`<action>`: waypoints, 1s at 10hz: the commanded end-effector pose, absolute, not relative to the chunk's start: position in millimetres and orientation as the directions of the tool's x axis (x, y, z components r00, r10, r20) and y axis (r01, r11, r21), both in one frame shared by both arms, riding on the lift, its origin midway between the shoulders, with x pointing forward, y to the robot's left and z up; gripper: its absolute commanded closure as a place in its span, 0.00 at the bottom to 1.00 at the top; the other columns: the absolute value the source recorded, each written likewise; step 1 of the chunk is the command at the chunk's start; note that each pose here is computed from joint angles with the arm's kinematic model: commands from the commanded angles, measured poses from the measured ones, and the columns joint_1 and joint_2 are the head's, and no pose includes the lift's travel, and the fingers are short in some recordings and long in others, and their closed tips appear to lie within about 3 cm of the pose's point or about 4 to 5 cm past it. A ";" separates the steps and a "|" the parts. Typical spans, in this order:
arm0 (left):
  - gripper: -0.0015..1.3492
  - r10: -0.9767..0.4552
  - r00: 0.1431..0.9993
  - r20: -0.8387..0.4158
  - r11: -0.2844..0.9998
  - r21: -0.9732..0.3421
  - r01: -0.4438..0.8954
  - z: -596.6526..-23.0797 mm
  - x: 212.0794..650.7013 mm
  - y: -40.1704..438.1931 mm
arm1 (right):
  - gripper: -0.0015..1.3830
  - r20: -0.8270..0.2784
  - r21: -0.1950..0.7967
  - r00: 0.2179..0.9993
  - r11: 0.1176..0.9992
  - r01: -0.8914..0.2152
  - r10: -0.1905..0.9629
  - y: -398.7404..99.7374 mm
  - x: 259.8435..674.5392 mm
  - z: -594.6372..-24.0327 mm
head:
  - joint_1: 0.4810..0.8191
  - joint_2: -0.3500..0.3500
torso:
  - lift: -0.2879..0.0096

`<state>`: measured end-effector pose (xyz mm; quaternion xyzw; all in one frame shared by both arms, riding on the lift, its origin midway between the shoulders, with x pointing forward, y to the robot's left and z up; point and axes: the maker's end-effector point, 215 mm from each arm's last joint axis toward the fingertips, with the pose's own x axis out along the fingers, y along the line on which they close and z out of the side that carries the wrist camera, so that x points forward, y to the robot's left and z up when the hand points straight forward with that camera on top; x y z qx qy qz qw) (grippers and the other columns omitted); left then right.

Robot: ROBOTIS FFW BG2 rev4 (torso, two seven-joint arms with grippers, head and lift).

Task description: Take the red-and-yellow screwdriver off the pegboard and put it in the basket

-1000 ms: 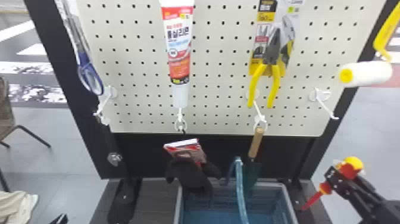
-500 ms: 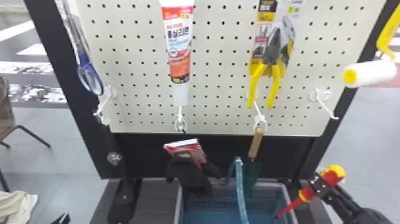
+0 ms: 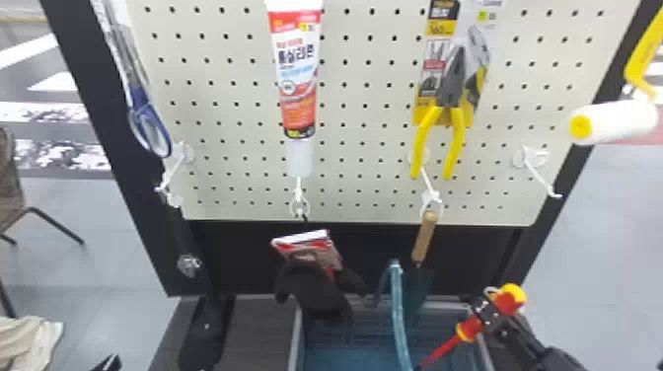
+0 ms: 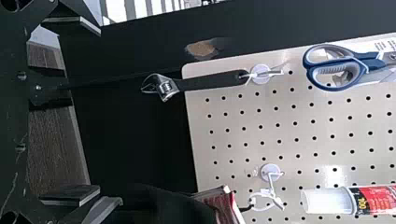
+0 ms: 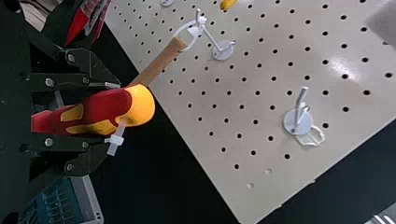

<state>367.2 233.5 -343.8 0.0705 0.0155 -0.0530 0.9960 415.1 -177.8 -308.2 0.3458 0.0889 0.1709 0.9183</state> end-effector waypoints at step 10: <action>0.09 -0.103 0.994 -0.039 0.986 0.125 0.107 -346.8 365.5 232.3 | 0.89 -0.109 0.785 0.856 0.573 -0.238 0.505 -109.4 416.2 -378.8 | 0.20 0.50 | 0.63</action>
